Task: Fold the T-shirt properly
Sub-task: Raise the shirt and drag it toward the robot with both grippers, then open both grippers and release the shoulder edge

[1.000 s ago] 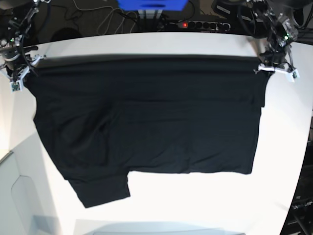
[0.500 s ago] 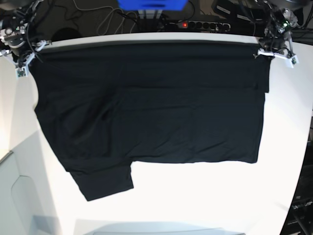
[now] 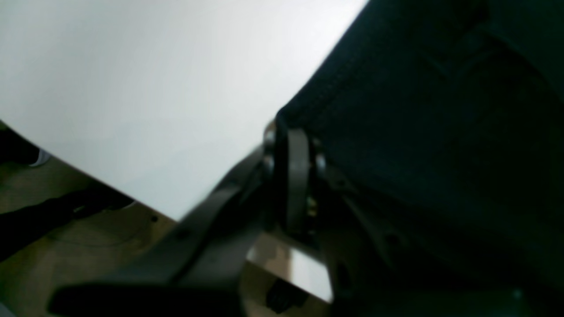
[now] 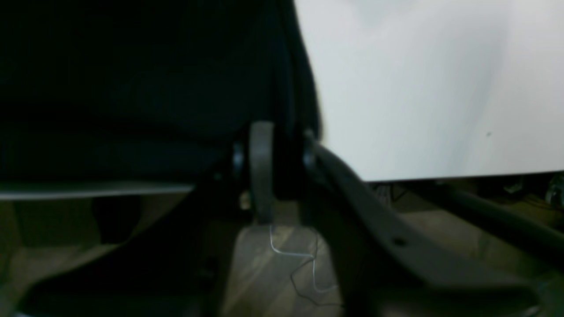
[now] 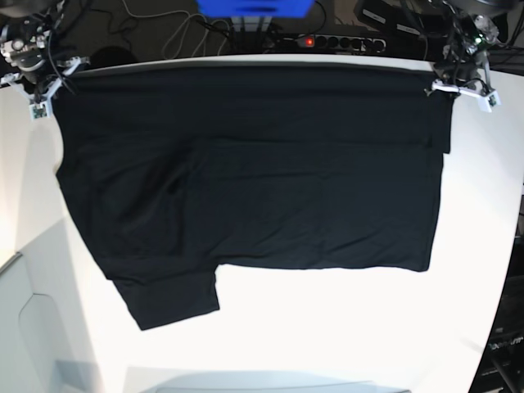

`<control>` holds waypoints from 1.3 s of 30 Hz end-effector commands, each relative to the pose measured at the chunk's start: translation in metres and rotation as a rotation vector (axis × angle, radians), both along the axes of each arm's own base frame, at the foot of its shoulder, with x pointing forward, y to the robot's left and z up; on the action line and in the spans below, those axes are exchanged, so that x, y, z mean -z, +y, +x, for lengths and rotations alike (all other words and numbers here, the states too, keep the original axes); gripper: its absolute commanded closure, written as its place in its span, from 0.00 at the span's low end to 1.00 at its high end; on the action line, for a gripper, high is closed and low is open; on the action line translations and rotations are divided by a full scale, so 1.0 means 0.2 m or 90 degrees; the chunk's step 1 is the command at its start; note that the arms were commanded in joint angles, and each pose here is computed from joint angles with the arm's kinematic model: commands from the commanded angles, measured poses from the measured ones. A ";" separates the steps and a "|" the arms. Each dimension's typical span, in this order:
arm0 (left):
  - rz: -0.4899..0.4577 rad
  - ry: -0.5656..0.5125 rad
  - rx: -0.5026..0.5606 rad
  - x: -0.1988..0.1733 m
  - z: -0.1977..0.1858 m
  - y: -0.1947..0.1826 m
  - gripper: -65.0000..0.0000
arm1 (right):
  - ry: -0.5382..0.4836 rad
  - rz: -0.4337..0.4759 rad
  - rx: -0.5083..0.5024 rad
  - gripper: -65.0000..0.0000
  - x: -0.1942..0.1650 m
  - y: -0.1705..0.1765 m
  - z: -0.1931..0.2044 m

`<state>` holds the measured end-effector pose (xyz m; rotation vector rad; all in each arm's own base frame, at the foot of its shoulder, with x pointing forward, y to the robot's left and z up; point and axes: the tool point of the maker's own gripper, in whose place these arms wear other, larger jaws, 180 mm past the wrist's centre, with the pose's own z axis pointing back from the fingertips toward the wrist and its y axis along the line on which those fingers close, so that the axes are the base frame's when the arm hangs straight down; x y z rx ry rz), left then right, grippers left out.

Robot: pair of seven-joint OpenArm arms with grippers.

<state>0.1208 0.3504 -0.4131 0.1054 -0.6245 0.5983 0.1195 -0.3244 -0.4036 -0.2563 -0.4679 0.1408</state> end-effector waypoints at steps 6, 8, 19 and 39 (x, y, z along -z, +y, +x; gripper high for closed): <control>0.017 0.019 0.011 -0.05 -0.03 0.01 0.52 | -0.038 -0.031 -0.008 0.63 -0.11 -0.03 0.07; 0.028 0.004 0.021 -0.10 0.01 0.01 0.36 | -0.063 -0.042 -0.015 0.59 -0.16 -0.03 0.12; 0.115 -0.119 0.021 -0.45 0.20 0.06 0.18 | -0.214 -0.067 0.059 0.56 -0.42 -0.14 0.39; 0.031 -0.246 0.047 -0.49 0.95 0.07 0.18 | -0.284 0.182 -0.086 0.56 -0.34 0.19 1.59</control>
